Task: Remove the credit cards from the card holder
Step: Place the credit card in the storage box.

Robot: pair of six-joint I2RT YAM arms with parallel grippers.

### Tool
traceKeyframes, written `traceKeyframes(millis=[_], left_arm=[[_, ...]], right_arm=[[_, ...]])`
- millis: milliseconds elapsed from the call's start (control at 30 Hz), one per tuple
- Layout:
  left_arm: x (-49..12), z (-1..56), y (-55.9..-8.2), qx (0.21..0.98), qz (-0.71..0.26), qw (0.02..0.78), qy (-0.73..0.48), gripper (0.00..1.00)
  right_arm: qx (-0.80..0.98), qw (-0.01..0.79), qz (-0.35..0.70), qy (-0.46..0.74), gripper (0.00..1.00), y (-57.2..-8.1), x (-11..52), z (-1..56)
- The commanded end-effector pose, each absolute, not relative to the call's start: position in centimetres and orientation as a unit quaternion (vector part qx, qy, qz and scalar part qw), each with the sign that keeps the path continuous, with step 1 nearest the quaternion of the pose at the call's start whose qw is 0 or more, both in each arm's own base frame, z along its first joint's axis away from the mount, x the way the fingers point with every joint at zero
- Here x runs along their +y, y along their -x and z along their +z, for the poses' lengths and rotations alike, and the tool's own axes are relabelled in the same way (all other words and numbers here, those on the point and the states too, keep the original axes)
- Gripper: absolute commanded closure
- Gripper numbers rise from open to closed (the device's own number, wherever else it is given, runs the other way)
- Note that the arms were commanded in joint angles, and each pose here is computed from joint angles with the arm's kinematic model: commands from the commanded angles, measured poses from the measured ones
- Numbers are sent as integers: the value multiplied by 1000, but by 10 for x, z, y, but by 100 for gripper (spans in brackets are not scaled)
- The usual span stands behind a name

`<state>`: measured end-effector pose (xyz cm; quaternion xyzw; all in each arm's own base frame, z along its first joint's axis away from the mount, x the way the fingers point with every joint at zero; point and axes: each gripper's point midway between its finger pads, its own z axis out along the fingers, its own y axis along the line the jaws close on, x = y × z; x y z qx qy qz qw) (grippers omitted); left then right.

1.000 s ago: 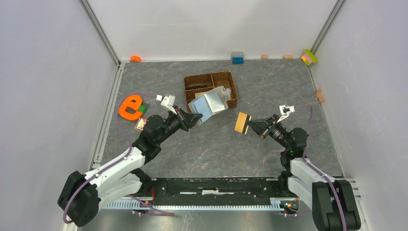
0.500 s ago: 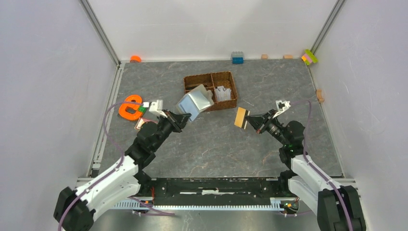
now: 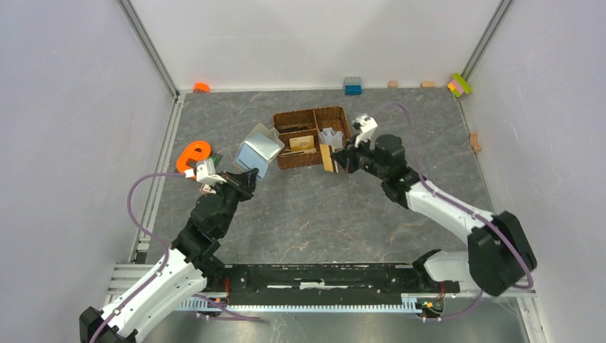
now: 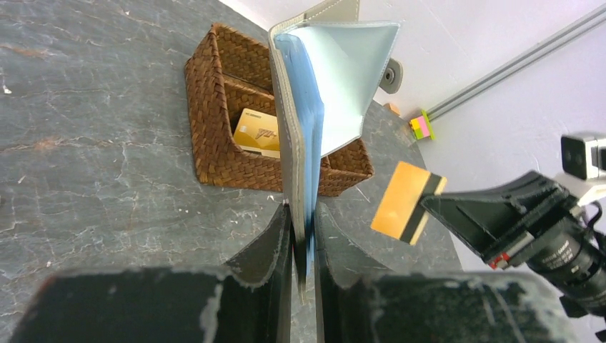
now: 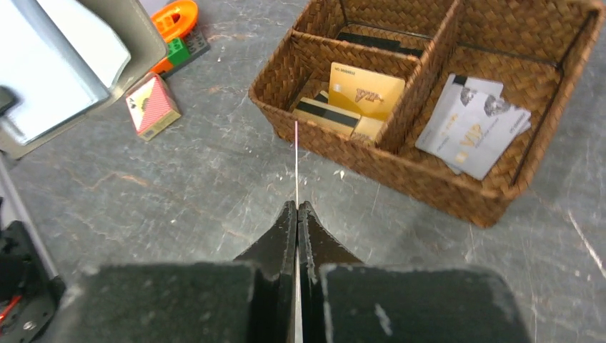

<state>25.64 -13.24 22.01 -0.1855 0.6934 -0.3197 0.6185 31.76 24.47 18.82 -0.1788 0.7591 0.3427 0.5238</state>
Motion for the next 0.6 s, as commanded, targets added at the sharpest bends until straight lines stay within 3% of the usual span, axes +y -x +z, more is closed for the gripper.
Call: traceKeyframes(millis=[0,267,567], left_arm=[[-121,231,-256,667,-328,629,225,98],[-101,235,-248,644,-324,643,259,98],[-97,236,-246,638,-329,642,269,98]], right_arm=[[764,546,247,240,100,-348,262,197],[763,563,168,269,100,-396,287,219],[692,567,26,446,100,-412,327,207]])
